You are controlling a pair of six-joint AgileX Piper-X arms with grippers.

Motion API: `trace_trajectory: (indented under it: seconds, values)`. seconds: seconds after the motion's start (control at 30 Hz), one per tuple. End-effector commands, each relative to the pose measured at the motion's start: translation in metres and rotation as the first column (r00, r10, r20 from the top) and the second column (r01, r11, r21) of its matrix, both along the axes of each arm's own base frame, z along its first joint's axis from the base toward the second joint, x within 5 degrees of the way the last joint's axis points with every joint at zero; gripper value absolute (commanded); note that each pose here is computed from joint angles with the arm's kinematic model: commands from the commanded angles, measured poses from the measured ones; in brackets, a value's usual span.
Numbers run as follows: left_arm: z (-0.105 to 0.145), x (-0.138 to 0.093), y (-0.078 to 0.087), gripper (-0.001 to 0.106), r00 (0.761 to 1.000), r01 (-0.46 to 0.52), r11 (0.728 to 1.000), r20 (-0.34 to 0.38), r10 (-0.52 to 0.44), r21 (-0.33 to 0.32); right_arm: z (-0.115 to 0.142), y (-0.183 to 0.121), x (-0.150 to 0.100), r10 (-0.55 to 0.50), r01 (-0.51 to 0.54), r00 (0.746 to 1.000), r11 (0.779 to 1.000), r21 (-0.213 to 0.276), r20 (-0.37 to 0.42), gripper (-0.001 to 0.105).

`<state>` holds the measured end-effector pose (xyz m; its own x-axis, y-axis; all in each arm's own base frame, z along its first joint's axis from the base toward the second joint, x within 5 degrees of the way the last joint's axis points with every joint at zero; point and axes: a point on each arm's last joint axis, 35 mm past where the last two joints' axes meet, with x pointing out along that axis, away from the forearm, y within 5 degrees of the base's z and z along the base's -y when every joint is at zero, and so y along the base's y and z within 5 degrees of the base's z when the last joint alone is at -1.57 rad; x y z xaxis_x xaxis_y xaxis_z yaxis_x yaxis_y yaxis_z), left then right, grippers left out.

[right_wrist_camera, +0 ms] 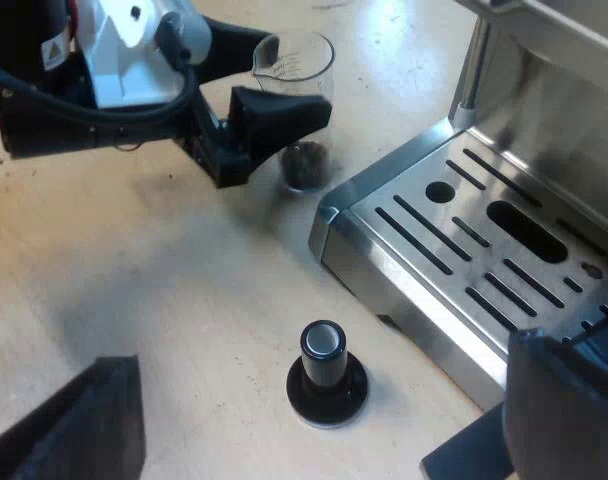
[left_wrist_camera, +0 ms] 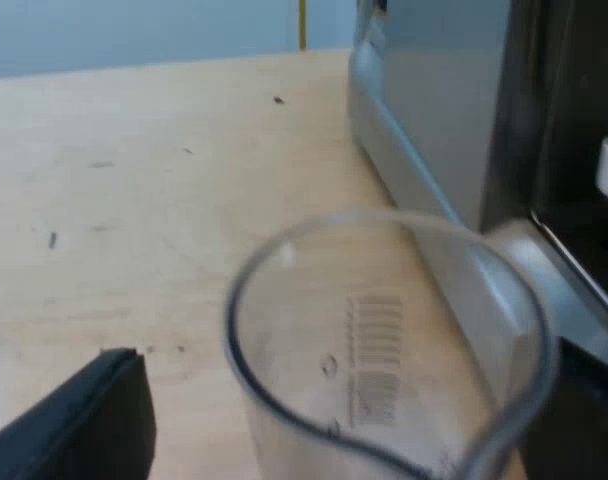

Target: Pour the beans into the coffee machine

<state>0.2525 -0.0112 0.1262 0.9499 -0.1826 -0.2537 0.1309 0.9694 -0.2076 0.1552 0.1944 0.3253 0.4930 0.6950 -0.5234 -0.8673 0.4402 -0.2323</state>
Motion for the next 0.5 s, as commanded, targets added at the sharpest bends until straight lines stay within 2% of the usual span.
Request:
trace_trajectory:
  seconds: [0.03,0.13,0.27,0.37,0.43,0.5]
  values:
    - [-0.0006,0.0090,0.0004,0.088,1.000,-0.008,1.000,0.011,0.008,-0.009,0.0031,-0.0002,0.0003,-0.007,0.007,1.000,1.000,0.010,0.013,0.078]
    - [-0.0024,0.0140,-0.0007,0.088,1.000,0.017,0.999,0.008,-0.016,-0.032,0.0031,-0.0002,0.0003,-0.007,0.007,1.000,1.000,0.010,0.013,0.078]
    - [-0.0026,0.0139,-0.0007,0.086,1.000,0.016,0.999,0.006,-0.016,-0.032,0.0031,-0.0002,0.0003,-0.007,0.007,1.000,1.000,0.010,0.013,0.078]
    - [-0.0026,0.0139,-0.0007,0.067,1.000,0.016,0.999,0.006,-0.016,-0.032,0.0031,-0.0002,0.0003,-0.007,0.007,1.000,1.000,0.010,0.013,0.078]
    - [-0.0026,0.0139,-0.0007,0.045,1.000,0.016,0.999,0.006,-0.016,-0.032,0.0031,-0.0002,0.0003,-0.007,0.007,1.000,1.000,0.010,0.013,0.078]
    - [-0.0026,0.0139,-0.0007,0.035,1.000,0.016,0.999,0.006,-0.016,-0.032,0.0031,-0.0002,0.0003,-0.007,0.007,1.000,1.000,0.010,0.013,0.078]
